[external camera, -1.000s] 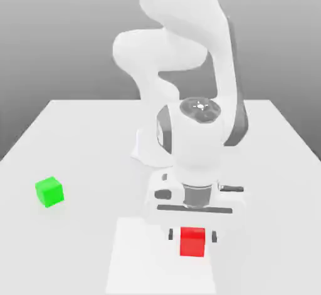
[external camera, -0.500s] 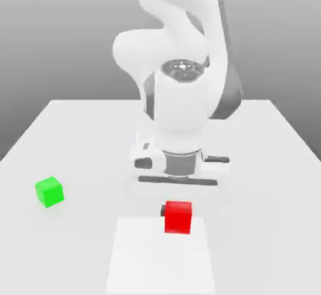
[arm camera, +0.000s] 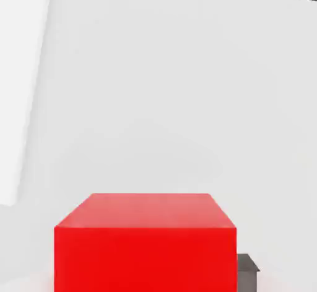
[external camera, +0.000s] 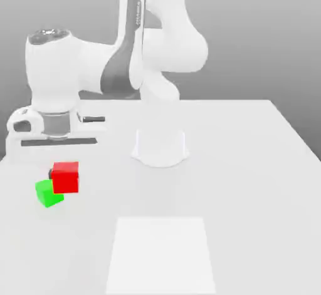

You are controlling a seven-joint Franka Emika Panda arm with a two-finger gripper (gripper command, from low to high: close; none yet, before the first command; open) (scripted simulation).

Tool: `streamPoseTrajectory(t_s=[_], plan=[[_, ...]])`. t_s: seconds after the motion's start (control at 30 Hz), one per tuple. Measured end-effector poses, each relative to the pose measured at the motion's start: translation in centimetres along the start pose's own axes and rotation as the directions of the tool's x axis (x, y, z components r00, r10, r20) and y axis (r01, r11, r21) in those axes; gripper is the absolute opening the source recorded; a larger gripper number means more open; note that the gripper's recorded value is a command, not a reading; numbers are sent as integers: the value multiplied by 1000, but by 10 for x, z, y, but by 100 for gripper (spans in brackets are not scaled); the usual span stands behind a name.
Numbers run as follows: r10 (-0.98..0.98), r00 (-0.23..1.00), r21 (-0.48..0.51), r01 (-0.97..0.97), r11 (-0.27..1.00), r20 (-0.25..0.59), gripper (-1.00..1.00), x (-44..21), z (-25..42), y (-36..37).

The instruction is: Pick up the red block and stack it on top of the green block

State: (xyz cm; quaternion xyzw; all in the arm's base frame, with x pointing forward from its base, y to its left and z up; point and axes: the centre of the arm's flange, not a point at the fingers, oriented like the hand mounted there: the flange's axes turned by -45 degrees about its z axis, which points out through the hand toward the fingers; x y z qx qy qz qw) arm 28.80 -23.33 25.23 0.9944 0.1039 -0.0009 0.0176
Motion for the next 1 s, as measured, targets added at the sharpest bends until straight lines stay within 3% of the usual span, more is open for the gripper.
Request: streamPoseTrajectory(t_s=[0.23, 1.0], plan=[[-91, 996, 37, 92, 995, -12, -100, -78, 10, 35], [-96, 995, 48, 96, 994, -18, -100, -79, 69, 33]])
